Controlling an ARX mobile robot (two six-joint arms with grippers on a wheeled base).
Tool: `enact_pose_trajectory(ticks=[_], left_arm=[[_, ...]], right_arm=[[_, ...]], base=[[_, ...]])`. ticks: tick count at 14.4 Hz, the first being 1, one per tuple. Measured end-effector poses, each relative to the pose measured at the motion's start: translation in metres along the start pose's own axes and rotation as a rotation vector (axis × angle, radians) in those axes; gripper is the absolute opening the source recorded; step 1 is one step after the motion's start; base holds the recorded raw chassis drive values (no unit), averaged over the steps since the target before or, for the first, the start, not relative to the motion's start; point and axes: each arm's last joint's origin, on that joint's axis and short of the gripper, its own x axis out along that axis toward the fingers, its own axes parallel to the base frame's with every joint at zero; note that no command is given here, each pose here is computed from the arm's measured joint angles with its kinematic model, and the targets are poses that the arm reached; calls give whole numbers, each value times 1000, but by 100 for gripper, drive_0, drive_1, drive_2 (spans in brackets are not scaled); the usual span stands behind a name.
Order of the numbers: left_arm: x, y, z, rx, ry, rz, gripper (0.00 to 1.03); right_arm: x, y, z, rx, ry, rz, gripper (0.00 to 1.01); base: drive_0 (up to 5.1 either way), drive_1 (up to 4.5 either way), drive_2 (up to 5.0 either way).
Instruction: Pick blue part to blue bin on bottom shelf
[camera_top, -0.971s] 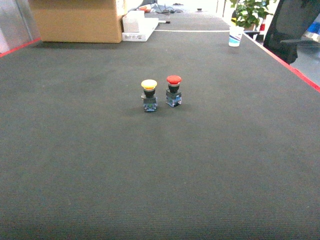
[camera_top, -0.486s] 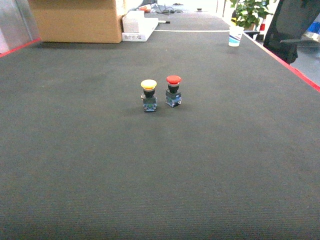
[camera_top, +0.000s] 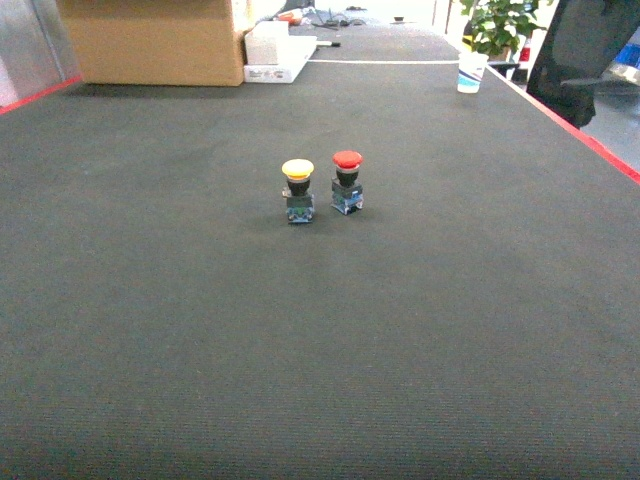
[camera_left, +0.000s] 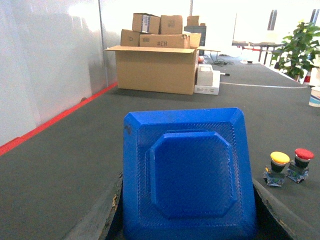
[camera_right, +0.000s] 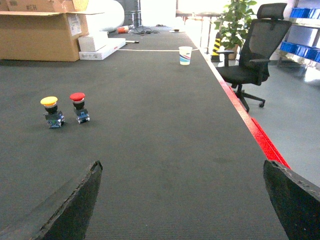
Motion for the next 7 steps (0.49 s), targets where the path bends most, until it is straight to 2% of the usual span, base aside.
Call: enact_pose_trajectory(ticks=[1, 7], left_arm=[[0, 0, 0, 0, 0, 0, 45], [0, 0, 0, 1, 2, 1, 45]], right_arm=[[0, 0, 0, 0, 0, 0, 98], [0, 0, 0, 0, -1, 0, 98]], base=[[0, 0, 0], [11, -414, 437]])
